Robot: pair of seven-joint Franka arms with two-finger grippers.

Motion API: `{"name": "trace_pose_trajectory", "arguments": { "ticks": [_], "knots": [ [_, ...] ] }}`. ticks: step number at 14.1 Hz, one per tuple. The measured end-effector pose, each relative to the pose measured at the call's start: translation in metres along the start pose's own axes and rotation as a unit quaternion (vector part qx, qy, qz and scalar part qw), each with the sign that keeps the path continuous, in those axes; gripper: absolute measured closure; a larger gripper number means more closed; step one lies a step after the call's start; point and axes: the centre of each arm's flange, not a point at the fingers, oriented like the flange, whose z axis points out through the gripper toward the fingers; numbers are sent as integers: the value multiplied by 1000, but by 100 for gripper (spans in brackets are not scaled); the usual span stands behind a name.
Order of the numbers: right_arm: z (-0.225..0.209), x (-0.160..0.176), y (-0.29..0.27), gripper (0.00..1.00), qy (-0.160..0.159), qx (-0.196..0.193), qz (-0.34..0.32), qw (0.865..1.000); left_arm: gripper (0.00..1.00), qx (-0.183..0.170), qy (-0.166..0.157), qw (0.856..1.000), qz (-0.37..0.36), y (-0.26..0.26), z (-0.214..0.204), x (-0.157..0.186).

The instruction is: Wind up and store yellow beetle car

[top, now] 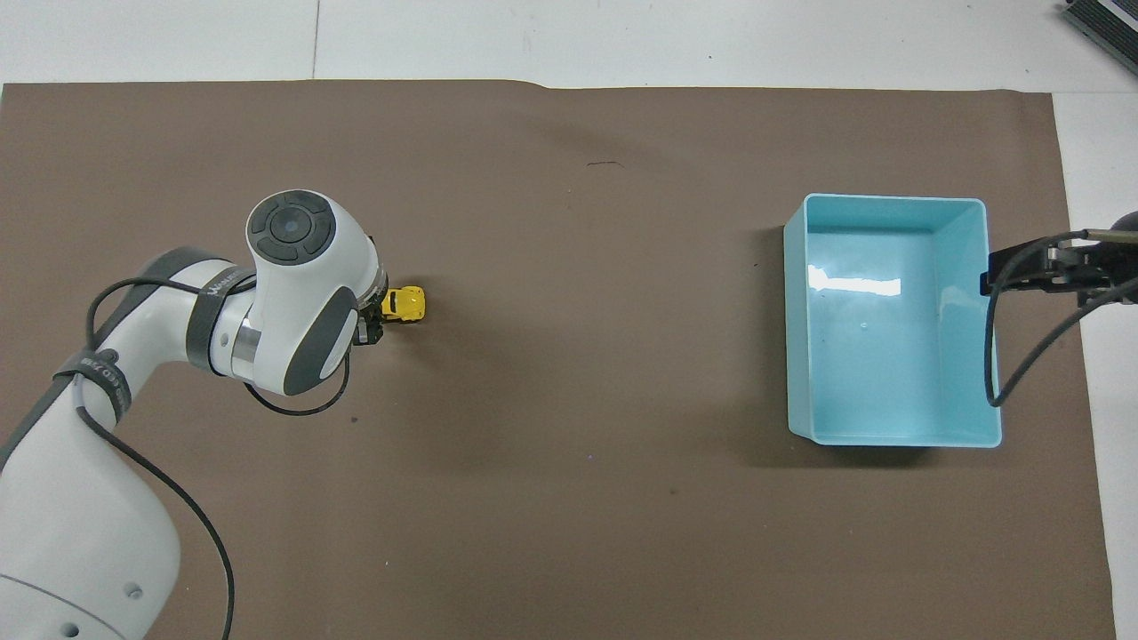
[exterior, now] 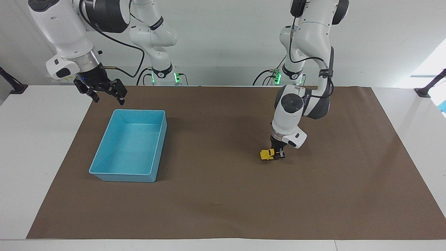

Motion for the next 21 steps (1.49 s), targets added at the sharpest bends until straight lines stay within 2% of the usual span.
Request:
{"name": "trace_pose_trajectory", "arguments": {
  "ticks": [7, 8, 12, 21],
  "knots": [
    [0, 0, 0, 0, 0, 0, 0, 1000, 56, -5, 11, 1000, 3, 3, 2, 18],
    [0, 0, 0, 0, 0, 0, 0, 1000, 48, -10, 11, 1000, 3, 4, 3, 20],
    [0, 0, 0, 0, 0, 0, 0, 1000, 1, -36, 11, 999, -12, 23, -11, 39],
    [0, 0, 0, 0, 0, 0, 0, 1000, 0, -52, 4, 999, -13, 28, -35, 34]
  ]
}}
